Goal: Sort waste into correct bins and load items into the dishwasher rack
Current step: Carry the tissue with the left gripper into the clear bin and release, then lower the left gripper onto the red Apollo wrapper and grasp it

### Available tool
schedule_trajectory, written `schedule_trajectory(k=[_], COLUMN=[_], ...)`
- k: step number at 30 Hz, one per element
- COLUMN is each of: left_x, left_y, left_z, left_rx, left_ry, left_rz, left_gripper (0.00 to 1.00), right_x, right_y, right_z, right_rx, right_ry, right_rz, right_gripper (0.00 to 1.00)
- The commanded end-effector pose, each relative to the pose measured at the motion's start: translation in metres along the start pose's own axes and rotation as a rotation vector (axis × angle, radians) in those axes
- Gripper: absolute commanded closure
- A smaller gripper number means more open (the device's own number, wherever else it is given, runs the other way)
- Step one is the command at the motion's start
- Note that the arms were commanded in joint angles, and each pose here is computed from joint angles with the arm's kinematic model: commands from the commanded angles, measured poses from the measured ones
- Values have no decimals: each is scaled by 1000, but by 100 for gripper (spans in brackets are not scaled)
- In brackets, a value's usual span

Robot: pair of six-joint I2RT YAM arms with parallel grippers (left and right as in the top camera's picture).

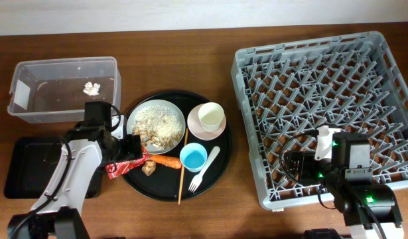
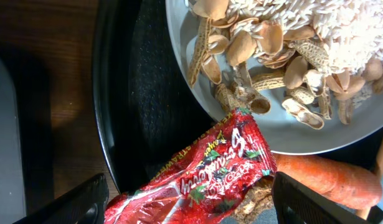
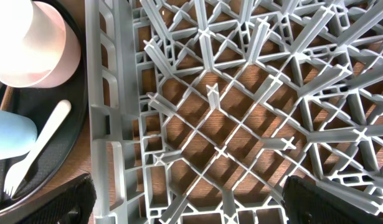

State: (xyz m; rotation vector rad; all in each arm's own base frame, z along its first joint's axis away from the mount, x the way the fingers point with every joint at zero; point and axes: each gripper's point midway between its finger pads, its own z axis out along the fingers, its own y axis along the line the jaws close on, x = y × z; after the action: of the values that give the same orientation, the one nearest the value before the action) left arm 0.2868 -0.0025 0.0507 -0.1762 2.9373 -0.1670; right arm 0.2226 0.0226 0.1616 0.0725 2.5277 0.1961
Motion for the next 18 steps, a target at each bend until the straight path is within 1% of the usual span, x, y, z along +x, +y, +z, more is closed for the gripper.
schedule_trajectory(k=[1,4,6,10,12,18], left_x=[0,-7,-13,-18,-16,3], left_y=[-7,-18,-23,-17,-13,-9], left_z=[4,3,3,7,11,30], left_rx=[43,98,109,22,-10,-18], left_ry=[1,-26,-53,-72,-58,28], left_rz=[-8,-1,16,50,54,47], left_gripper=[16,18,19,19,19,19], right_x=[-7,-7,-7,-7,-7,-7], right_y=[3,3,3,3,3,3], right_z=[-5,-5,-5,-5,-5,-5], right_rx=[-9,-9,-9,-9,-9,-9], right_ry=[-23,-23,-24,-24,-24,-23], right_rz=[-2,-2,-2,-2,-2,-2], right_gripper=[1,1,1,1,1,1])
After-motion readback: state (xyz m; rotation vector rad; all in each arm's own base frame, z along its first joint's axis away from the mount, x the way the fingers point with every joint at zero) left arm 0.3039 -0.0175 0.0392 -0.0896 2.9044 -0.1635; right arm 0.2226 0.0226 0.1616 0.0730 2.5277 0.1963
